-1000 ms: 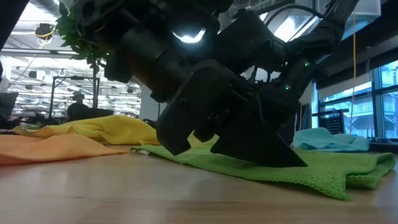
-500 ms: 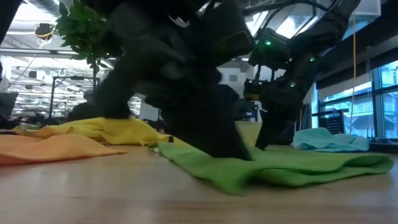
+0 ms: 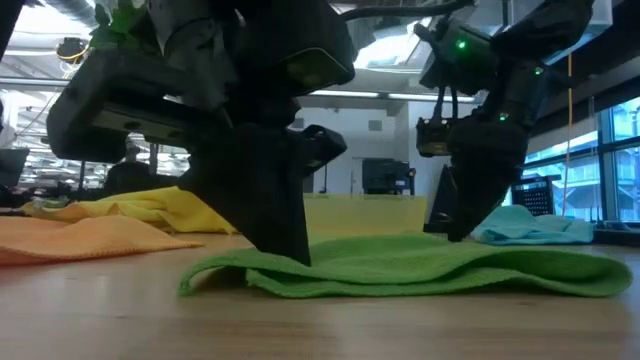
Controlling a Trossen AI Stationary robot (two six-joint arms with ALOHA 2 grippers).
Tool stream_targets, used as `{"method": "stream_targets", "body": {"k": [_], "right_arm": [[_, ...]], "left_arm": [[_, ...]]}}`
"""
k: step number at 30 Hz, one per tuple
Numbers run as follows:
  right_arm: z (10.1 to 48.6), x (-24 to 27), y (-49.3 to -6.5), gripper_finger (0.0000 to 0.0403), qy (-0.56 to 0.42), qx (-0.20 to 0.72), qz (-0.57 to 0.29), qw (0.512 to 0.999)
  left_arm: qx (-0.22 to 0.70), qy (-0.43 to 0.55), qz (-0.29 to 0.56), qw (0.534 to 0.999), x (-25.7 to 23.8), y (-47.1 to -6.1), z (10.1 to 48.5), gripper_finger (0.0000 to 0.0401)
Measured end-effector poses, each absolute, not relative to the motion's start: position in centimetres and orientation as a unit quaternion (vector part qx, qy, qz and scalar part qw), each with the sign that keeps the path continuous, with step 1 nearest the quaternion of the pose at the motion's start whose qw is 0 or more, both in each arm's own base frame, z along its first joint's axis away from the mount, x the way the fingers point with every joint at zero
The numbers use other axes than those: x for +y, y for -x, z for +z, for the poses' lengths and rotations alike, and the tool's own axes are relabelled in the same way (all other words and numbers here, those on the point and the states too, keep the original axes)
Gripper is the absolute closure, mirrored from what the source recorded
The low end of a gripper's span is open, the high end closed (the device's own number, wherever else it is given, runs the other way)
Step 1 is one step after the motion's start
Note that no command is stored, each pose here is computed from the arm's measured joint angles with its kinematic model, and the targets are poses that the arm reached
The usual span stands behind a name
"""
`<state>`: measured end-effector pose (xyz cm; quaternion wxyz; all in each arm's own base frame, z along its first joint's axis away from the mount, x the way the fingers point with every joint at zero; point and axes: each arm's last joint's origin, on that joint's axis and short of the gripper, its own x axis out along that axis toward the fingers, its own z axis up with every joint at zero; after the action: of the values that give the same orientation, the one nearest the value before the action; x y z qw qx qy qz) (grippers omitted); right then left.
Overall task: Fold microfiber towels
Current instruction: Fold the green microfiber cloth
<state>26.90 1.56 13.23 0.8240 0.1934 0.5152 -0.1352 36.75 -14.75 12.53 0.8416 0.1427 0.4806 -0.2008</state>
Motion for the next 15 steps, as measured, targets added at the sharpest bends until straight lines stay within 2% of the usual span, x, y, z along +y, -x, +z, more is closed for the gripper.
{"method": "stream_targets", "body": {"k": [9,15], "right_arm": [[14.4,2.6,-26.6,0.0401,-0.187,0.501,-0.120,0.837],[17.0,3.9,-25.9,0.0396,-0.125,0.454,-0.092,0.877]], "left_arm": [[0.477,-0.169,-0.227,0.832,-15.0,-36.0,13.6,0.0400],[0.489,-0.181,-0.215,0.826,-14.7,-34.9,15.1,0.0401]]}}
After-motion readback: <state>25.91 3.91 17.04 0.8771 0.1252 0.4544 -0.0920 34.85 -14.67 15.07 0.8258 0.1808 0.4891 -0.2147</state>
